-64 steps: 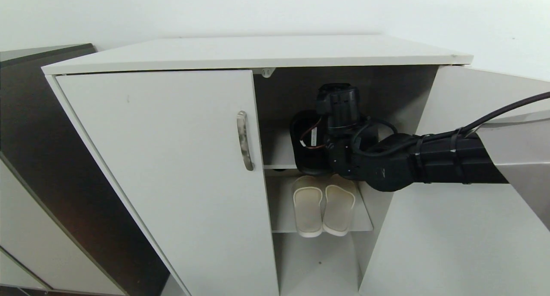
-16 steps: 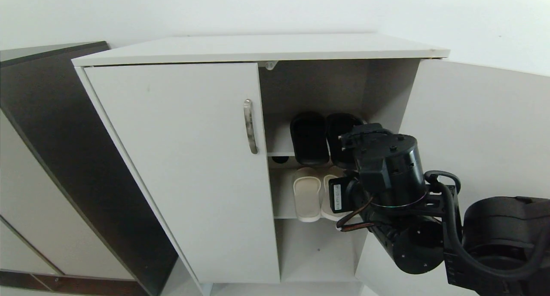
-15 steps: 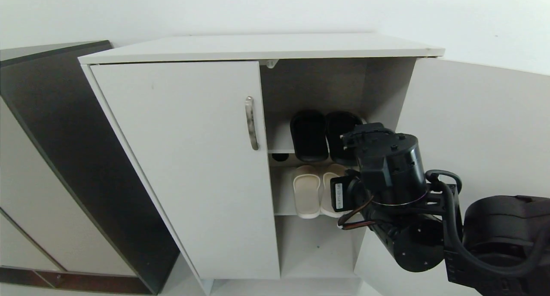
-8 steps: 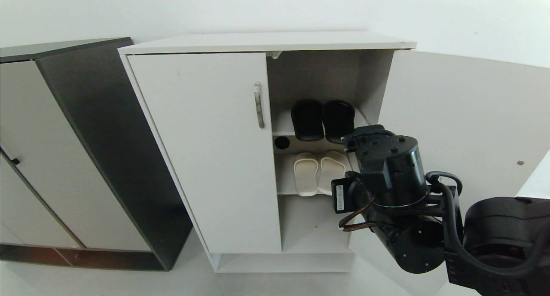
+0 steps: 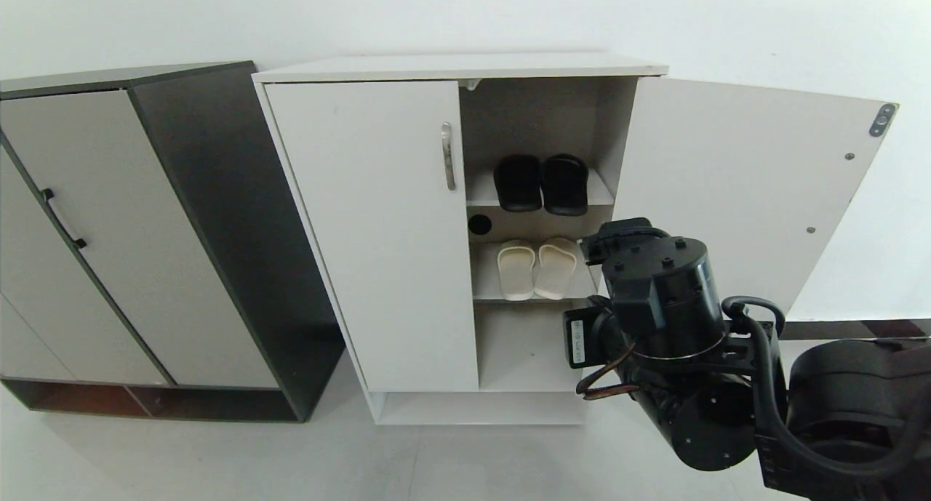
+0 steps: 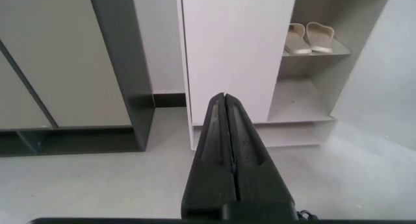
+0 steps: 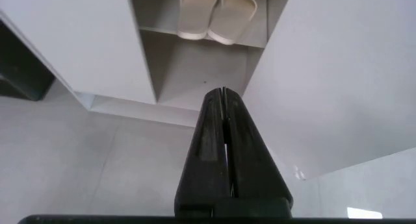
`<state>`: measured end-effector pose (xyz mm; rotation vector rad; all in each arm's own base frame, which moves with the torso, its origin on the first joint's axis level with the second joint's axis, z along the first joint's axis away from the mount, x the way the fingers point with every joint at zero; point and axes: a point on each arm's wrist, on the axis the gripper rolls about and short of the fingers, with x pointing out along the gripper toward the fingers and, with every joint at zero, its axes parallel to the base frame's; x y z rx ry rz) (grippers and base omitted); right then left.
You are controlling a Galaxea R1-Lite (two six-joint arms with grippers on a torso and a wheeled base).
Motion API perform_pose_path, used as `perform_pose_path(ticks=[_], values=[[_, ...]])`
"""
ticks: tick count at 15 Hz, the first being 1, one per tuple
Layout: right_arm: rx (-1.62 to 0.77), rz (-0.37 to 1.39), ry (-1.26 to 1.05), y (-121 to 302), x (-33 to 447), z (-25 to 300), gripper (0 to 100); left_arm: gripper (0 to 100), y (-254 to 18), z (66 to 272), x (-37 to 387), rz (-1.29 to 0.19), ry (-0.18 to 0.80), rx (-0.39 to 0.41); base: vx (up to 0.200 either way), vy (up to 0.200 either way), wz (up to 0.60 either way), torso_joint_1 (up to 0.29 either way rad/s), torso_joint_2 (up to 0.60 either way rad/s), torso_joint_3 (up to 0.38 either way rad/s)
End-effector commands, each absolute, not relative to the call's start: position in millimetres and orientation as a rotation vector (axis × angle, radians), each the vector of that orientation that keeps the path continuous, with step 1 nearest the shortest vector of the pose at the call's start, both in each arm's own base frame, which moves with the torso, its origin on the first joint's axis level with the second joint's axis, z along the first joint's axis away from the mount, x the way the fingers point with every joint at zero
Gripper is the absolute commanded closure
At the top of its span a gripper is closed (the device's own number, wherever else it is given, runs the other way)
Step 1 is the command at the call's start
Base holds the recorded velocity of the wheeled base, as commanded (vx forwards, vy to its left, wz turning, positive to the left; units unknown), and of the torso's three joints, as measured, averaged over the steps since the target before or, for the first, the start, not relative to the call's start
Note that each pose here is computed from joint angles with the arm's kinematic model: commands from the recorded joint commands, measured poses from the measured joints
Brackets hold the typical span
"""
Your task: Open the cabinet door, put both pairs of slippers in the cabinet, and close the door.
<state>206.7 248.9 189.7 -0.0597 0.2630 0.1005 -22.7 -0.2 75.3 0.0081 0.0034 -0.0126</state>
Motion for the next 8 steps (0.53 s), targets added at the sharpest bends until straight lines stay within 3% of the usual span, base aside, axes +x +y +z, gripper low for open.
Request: perform_pose_path(ticks=[1, 8], values=[[-0.065, 0.092, 0.269, 245.9, 207.8, 187.6, 100, 100, -0.2, 75.4, -22.7, -0.012, 0.003, 0.008, 0.0, 0.0, 0.0, 0.0, 0.0, 0.0], [-0.086, 0.091, 0.273, 244.4, 207.4, 185.4, 100, 100, -0.2, 75.4, -22.7, -0.012, 0.003, 0.008, 0.0, 0.0, 0.0, 0.0, 0.0, 0.0]])
